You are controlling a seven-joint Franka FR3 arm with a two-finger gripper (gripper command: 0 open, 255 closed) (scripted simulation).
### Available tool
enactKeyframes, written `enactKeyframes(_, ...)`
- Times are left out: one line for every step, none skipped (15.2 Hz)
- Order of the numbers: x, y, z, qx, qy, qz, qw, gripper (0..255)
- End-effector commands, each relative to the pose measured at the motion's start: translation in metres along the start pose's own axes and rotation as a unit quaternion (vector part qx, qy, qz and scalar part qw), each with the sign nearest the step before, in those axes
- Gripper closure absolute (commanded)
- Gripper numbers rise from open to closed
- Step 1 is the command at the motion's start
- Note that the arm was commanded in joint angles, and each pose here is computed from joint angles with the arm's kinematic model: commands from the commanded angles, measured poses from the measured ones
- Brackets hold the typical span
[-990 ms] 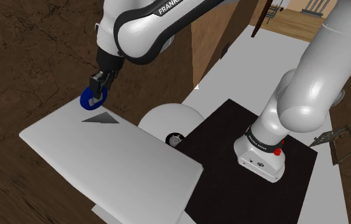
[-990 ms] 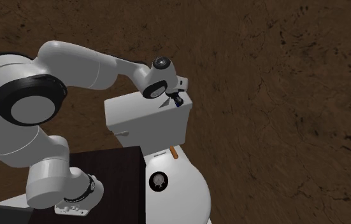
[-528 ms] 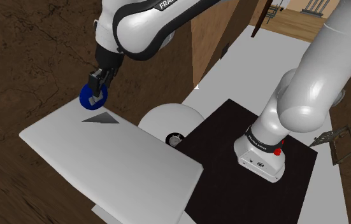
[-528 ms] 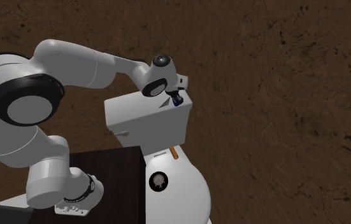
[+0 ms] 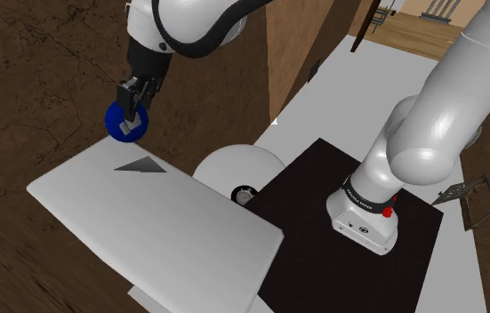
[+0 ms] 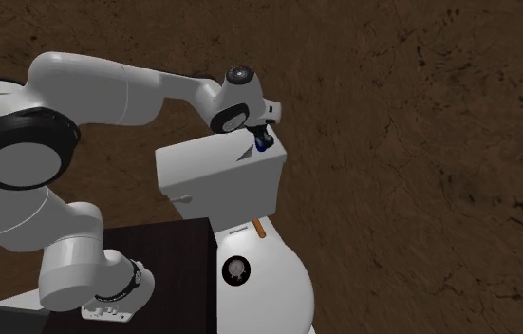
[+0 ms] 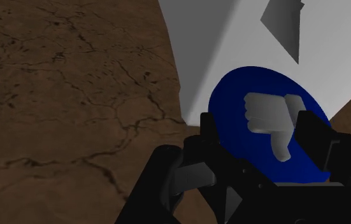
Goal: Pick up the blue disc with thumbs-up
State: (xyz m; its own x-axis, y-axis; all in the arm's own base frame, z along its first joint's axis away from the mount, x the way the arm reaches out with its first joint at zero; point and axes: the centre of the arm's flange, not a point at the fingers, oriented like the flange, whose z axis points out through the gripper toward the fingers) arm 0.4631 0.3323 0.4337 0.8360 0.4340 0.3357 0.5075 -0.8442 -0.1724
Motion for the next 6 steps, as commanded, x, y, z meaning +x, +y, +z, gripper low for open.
enactKeyframes(0.003, -0.003, -0.011, 0.000, 0.000, 0.000, 1.0000, 255)
enactKeyframes(0.005, -0.004, -0.016, 0.000, 0.000, 0.000, 1.0000, 255)
enactKeyframes(0.007, -0.005, -0.020, 0.000, 0.000, 0.000, 1.0000, 255)
enactKeyframes(0.009, -0.006, -0.025, 0.000, 0.000, 0.000, 1.0000, 255)
enactKeyframes(0.009, -0.006, -0.026, 0.000, 0.000, 0.000, 1.0000, 255)
enactKeyframes(0.009, -0.006, -0.026, 0.000, 0.000, 0.000, 1.0000, 255)
